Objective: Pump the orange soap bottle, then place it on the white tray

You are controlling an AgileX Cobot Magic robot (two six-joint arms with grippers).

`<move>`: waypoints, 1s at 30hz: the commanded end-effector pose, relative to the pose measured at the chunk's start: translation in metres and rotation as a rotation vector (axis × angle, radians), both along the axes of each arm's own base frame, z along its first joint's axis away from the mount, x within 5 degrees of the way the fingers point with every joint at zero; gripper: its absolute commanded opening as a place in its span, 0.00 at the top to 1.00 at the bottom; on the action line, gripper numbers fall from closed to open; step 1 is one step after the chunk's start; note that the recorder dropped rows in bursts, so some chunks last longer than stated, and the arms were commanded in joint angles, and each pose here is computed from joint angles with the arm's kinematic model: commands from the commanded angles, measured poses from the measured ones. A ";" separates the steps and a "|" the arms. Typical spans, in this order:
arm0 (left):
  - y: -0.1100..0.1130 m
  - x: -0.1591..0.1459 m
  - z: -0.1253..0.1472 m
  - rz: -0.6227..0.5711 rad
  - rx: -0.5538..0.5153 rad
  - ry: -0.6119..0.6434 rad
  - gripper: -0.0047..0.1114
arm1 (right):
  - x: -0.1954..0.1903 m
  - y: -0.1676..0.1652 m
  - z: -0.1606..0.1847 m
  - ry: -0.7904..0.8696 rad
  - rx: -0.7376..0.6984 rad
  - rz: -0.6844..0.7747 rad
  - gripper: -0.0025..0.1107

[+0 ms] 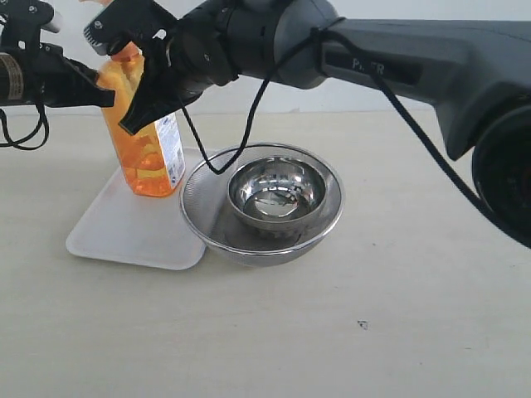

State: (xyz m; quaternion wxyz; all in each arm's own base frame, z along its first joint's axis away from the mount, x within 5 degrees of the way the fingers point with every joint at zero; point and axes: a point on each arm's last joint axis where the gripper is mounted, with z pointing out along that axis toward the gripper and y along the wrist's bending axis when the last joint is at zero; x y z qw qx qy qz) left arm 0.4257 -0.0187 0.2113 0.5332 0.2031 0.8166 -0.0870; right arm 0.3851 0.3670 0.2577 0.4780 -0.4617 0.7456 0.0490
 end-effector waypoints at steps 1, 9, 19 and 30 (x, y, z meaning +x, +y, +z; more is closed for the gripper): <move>0.010 -0.006 0.021 0.114 0.062 -0.012 0.92 | -0.003 -0.009 0.011 0.017 -0.053 -0.025 0.98; 0.017 -0.056 0.052 0.221 0.069 -0.015 0.92 | -0.031 -0.041 0.082 0.044 -0.073 -0.080 0.98; 0.016 -0.178 0.130 0.349 -0.135 -0.215 0.92 | -0.105 -0.097 0.162 0.273 -0.122 -0.016 0.98; 0.017 -0.297 0.129 0.434 -0.266 -0.389 0.92 | -0.161 -0.121 0.211 0.337 0.056 0.169 0.98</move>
